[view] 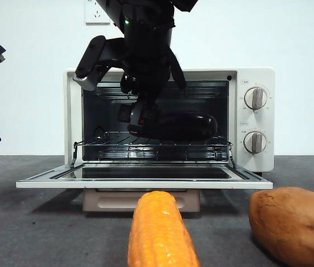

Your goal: Take the eggplant from the table,put the eggplant in the oven

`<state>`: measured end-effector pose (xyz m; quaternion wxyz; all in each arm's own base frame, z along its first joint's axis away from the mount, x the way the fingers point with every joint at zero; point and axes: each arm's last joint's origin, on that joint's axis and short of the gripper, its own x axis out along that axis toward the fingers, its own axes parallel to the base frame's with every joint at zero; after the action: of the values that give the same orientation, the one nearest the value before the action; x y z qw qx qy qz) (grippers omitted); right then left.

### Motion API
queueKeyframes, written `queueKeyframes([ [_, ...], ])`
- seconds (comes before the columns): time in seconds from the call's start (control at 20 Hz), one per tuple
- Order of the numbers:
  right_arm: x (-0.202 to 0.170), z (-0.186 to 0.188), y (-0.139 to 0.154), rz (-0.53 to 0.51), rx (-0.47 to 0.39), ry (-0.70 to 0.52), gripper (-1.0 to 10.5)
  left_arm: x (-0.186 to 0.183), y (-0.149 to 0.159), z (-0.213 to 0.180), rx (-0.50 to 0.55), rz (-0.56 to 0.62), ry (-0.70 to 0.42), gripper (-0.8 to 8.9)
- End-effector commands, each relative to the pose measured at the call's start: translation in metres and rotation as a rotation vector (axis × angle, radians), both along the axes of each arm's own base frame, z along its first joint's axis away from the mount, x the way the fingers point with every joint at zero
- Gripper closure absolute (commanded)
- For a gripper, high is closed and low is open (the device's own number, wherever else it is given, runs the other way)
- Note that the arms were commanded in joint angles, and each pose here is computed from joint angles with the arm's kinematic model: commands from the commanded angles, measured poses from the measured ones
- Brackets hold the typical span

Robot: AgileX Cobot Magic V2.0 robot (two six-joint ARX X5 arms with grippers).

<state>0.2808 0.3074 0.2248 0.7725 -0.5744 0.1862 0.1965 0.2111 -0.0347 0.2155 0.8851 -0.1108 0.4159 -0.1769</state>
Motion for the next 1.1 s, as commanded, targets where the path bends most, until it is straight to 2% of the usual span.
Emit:
queueKeyframes([
  [0.05,-0.01,0.01,0.009,-0.02,0.074,-0.028,6.2,0.003,0.0,0.0,-0.002,0.0,0.0,8.08],
  [0.3,-0.046,0.053,0.012,0.014,0.218,-0.054,6.6,0.004,-0.001,-0.003,0.001,-0.004,0.013,8.08],
  [0.6,-0.109,0.118,-0.008,0.071,0.416,-0.054,8.7,0.02,-0.005,-0.029,-0.053,-0.061,0.12,8.08],
  [0.7,-0.125,0.134,-0.02,0.091,0.449,-0.043,9.5,0.028,-0.007,-0.041,-0.077,-0.081,0.148,8.08],
  [1.1,-0.151,0.166,-0.062,0.068,0.53,-0.016,9.4,0.041,-0.011,-0.071,-0.166,-0.145,0.253,8.08],
])
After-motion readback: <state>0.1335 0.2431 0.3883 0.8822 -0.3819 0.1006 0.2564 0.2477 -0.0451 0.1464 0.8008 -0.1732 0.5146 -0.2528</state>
